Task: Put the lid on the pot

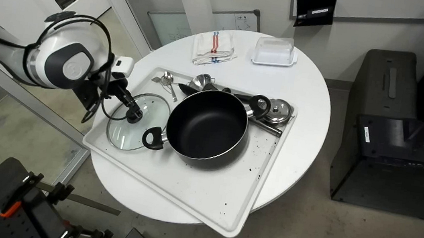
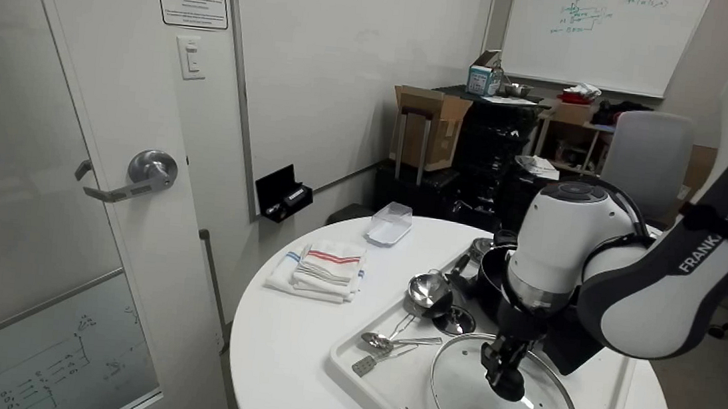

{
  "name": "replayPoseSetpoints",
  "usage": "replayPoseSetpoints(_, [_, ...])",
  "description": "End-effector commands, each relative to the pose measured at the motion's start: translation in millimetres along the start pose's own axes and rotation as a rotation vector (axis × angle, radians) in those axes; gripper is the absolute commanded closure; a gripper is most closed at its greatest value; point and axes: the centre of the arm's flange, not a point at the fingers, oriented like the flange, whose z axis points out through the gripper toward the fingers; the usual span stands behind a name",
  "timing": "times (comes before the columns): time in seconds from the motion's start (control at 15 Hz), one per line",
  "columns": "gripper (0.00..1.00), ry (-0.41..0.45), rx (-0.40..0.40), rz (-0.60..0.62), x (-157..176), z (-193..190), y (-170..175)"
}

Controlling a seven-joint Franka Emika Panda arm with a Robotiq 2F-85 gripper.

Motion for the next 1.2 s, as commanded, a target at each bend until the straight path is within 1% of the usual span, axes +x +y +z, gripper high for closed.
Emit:
replayPoseSetpoints(0.0, [0.77, 0.020, 0.037, -0.013, -2.0, -51.1, 0.0])
replayPoseSetpoints(0.33, [0.77, 0.057, 0.074, -0.009, 2.9, -92.6, -4.3])
replayPoseSetpoints(0.53, [0.77, 0.078, 0.091, 0.022, 10.7, -112.7, 0.3])
replayPoseSetpoints(0.8, [0.77, 0.093, 0.118, 0.116, 30.2, -140.2, 23.3])
replayPoseSetpoints(1.13, [0.77, 0.096, 0.143, 0.291, 59.0, -166.5, 73.3])
